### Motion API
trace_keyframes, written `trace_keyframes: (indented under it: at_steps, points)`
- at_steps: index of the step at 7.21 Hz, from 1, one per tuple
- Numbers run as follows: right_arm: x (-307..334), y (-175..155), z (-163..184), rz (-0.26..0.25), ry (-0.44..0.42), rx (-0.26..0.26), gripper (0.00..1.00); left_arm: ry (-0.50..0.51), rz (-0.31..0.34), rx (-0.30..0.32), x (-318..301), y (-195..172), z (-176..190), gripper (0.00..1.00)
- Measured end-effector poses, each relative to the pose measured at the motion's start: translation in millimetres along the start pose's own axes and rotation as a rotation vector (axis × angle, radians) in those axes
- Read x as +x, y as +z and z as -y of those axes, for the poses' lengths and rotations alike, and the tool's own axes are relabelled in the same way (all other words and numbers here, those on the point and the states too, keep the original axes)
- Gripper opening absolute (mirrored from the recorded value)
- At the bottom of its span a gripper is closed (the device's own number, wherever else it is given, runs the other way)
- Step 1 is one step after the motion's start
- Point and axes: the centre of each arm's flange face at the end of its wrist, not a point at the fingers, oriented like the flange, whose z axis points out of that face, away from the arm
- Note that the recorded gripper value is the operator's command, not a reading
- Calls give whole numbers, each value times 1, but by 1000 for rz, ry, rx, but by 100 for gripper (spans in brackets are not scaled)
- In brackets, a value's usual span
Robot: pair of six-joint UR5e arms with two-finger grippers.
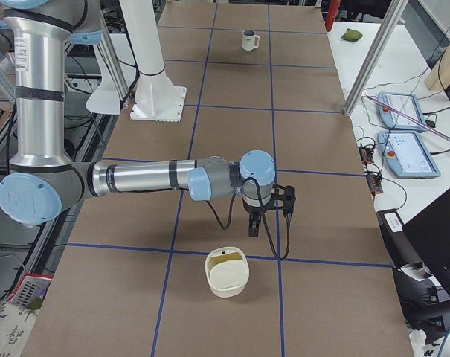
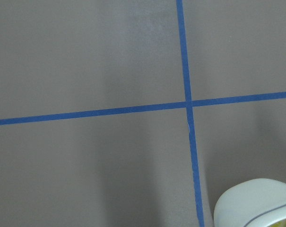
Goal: Left arm hands cup to right arm to dump lemon
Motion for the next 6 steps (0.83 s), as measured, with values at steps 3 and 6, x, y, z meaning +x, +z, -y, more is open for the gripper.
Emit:
trace_keyframes:
  at_steps: [3,6]
  points:
    - [-21,-2,12,-19,11,14,100,-22,1,-14,-8,8,7,100]
    - [-28,11,12,-89,4,-13,100,-45,7,-34,-16,18,13,100]
